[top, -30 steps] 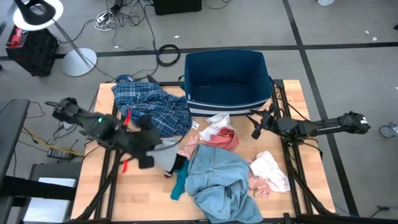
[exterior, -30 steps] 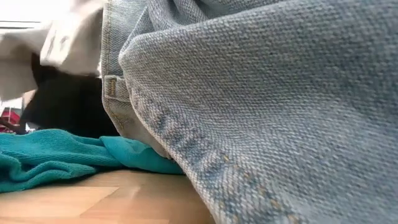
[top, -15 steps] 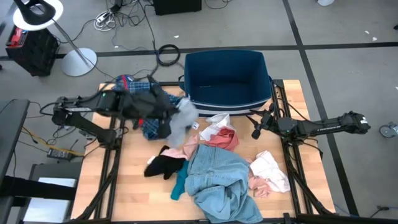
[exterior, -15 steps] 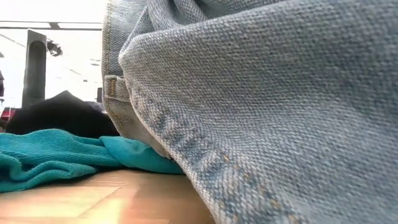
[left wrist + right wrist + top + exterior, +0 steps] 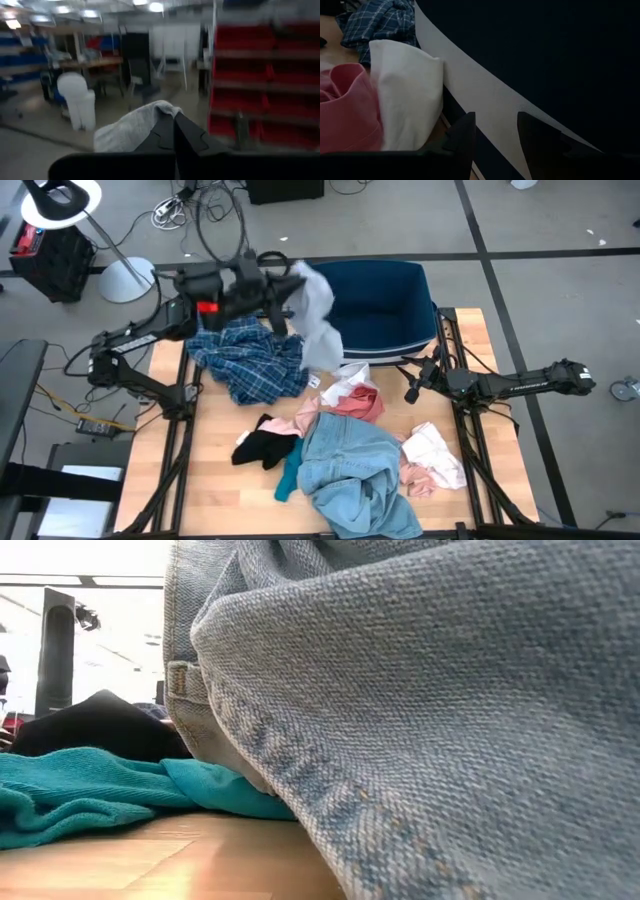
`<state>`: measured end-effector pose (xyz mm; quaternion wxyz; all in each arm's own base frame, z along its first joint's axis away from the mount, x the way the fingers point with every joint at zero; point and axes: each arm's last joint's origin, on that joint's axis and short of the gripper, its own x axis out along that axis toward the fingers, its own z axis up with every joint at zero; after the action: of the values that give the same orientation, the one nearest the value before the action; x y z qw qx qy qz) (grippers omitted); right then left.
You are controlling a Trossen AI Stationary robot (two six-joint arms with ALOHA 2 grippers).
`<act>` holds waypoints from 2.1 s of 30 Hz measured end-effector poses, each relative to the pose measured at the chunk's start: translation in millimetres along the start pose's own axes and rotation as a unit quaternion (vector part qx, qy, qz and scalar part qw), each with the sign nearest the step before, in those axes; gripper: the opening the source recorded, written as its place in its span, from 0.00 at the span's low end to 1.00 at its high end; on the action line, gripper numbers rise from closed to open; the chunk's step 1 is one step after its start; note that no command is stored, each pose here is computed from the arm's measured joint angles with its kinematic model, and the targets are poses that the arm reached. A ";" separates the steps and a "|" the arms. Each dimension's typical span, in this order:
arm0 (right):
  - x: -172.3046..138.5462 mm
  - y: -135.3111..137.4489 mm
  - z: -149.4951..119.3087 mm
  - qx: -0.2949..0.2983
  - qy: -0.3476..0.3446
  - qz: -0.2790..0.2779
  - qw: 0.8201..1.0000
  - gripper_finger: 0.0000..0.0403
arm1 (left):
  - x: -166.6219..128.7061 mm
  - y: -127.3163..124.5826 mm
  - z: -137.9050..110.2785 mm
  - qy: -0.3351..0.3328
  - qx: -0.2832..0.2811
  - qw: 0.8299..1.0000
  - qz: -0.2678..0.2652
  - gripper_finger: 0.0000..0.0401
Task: Sort clothes
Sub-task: Put the gray boxer shorts into the blue laundry bin, then put the top pink sock into the blue laundry bin
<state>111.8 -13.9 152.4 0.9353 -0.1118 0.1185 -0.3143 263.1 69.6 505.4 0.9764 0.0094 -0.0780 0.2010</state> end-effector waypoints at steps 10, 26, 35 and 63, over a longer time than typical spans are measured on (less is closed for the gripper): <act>0.0 0.0 0.0 0.000 0.000 0.000 1.000 0.37 | 45.4 44.1 -22.8 -0.032 -0.084 0.996 -0.023 0.00; 0.0 0.0 0.0 0.000 0.000 0.000 1.000 0.37 | 104.5 71.4 -113.5 0.123 -0.082 0.988 -0.043 0.00; 0.0 0.0 0.0 0.000 0.000 0.000 1.000 0.37 | 120.4 73.7 -164.8 0.231 -0.102 0.967 -0.039 0.04; 0.0 0.0 0.0 0.000 0.000 0.000 1.000 0.37 | 30.4 33.8 -101.6 0.359 -0.079 0.927 -0.077 0.32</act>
<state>111.8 -13.9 152.4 0.9353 -0.1117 0.1181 -0.3142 292.5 117.6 409.4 0.9493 -0.1345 0.2626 0.1087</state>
